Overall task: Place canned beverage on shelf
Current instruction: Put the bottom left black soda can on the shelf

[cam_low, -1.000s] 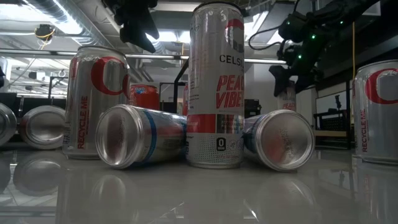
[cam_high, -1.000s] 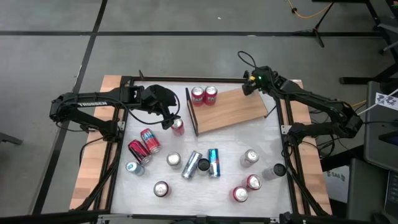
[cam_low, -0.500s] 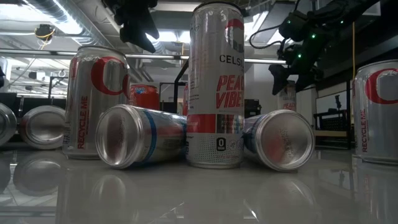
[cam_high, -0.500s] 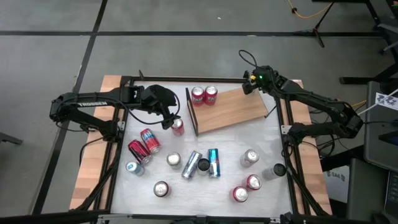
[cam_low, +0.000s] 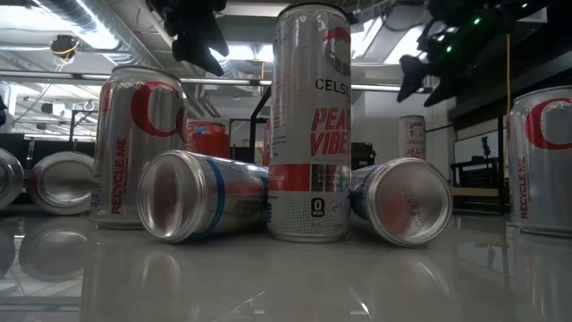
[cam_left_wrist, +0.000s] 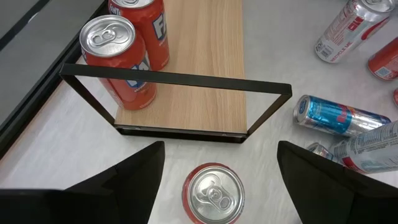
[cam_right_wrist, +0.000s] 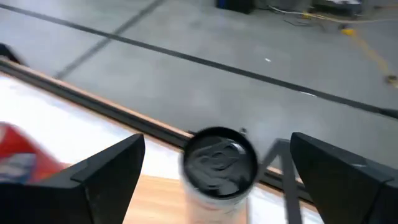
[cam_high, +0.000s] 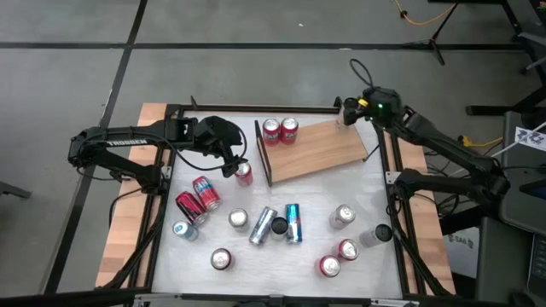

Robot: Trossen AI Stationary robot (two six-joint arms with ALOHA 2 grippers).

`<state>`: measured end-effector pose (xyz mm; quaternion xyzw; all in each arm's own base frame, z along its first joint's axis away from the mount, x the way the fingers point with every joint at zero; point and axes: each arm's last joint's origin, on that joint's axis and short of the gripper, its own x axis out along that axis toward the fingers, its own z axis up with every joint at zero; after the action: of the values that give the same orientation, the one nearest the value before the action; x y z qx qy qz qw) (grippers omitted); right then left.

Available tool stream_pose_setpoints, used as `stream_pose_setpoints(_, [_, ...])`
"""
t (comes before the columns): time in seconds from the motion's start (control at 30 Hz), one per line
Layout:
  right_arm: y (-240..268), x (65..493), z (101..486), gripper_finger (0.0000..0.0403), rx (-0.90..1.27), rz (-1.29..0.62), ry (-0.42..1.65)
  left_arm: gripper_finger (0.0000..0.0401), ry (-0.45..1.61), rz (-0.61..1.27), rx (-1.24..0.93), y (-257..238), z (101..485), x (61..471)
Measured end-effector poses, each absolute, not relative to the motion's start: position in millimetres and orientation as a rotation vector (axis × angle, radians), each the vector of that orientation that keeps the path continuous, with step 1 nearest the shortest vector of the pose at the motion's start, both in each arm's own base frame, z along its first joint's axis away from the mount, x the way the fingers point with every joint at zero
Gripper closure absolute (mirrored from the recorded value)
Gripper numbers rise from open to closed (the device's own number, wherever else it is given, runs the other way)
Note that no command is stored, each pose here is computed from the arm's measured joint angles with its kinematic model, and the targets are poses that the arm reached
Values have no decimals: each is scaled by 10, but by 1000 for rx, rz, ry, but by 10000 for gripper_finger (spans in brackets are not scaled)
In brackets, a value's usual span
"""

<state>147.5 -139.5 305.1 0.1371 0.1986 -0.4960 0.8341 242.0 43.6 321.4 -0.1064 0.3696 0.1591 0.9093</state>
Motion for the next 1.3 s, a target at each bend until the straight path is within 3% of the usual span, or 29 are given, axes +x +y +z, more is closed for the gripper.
stream_pose_setpoints(0.17, [-1267, 1458, 3175, 11, 331, -792, 333, 99, 762, 328, -220, 435, 3214, 2420])
stream_pose_setpoints(0.5, [-669, 1854, 3302, 11, 261, -321, 253, 99, 761, 330, -226, 435, 3214, 2421])
stream_pose_setpoints(0.8, [106, 2104, 3204, 11, 215, -134, 321, 99, 761, 330, -225, 435, 3214, 2421])
stream_pose_setpoints(1.07, [674, 2318, 2952, 11, 188, 197, 459, 99, 762, 330, -224, 435, 3214, 2421])
stream_pose_setpoints(1.2, [931, 2435, 2899, 11, 205, 368, 424, 99, 761, 330, -225, 435, 3215, 2421])
stream_pose_setpoints(1.3, [1094, 2518, 2894, 11, 221, 363, 341, 99, 761, 330, -225, 435, 3214, 2421])
